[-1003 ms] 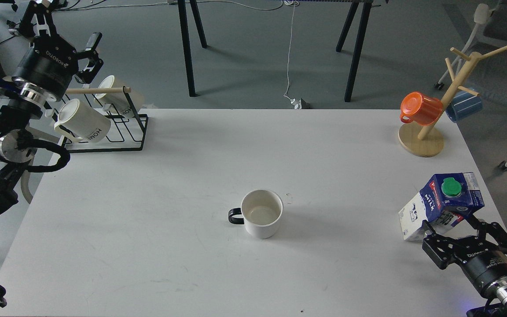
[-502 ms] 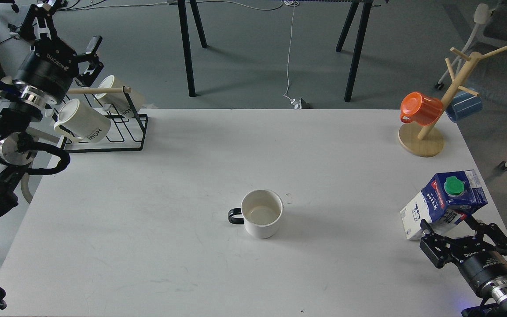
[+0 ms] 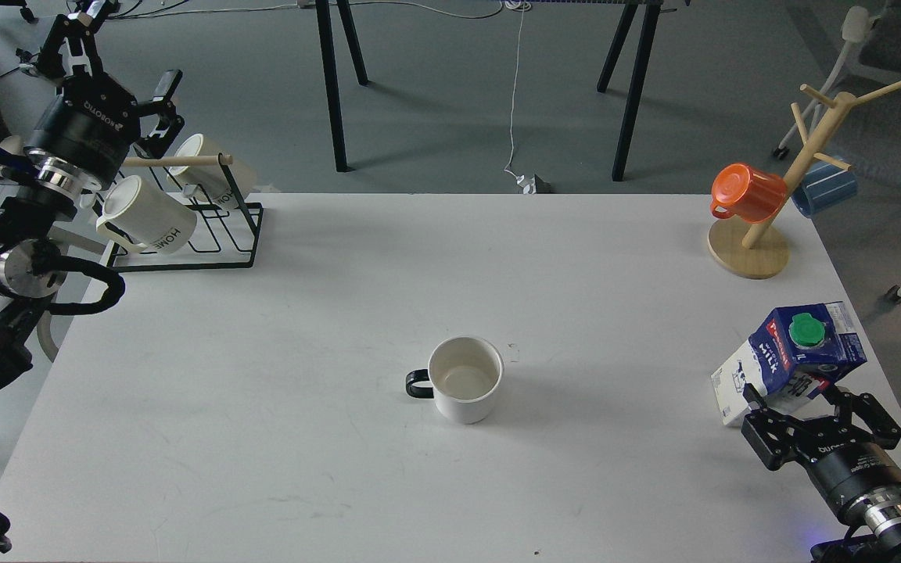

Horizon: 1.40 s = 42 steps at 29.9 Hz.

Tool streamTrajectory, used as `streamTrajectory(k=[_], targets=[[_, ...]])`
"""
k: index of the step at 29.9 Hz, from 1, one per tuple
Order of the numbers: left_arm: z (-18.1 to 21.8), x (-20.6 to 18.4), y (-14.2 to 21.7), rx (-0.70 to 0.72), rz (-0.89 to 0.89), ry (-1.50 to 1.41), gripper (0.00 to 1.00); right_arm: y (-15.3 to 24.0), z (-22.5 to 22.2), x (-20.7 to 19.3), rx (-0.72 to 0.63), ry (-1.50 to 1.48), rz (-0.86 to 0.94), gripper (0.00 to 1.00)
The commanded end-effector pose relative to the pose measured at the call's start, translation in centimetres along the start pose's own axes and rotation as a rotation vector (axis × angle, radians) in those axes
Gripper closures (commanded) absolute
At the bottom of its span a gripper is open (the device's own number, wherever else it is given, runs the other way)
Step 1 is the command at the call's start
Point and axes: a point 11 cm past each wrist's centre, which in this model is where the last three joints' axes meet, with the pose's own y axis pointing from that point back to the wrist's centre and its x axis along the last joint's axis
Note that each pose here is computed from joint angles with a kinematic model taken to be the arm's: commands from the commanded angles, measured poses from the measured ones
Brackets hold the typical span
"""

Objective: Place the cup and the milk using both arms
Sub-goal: 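Bring the right gripper up to the milk carton and grasp it, then carry the milk carton with the right gripper beside the white mug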

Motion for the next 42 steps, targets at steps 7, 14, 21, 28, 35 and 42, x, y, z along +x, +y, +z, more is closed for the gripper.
streamTrajectory(k=[7,14,21,28,35,42], targets=[[-0.1,0.1,0.1,0.003,0.003,0.0,0.01,-0.4,-0.1,-0.2,0.019,-0.014,-0.016,0.5],[-0.4,0.3,0.4,0.009,0.009,0.001,0.01,-0.5,-0.1,-0.3,0.021,-0.018,-0.021,0.56],[-0.4,0.2,0.4,0.009,0.008,0.002,0.01,-1.1,1.3,-1.5,-0.007,-0.036,-0.06,0.56],[-1.0,-0.2,0.2,0.013,0.002,0.014,0.01,-2.0,2.9,-4.4,-0.067,-0.015,-0.146,0.55],[-1.9,-0.7,0.3,0.043,-0.013,0.01,0.01,-3.8,7.1,-6.4,-0.163,0.013,-0.241,0.55],[-1.8,-0.5,0.3,0.042,-0.011,0.006,0.01,-4.4,12.5,-6.6,-0.247,0.005,-0.308,0.54]])
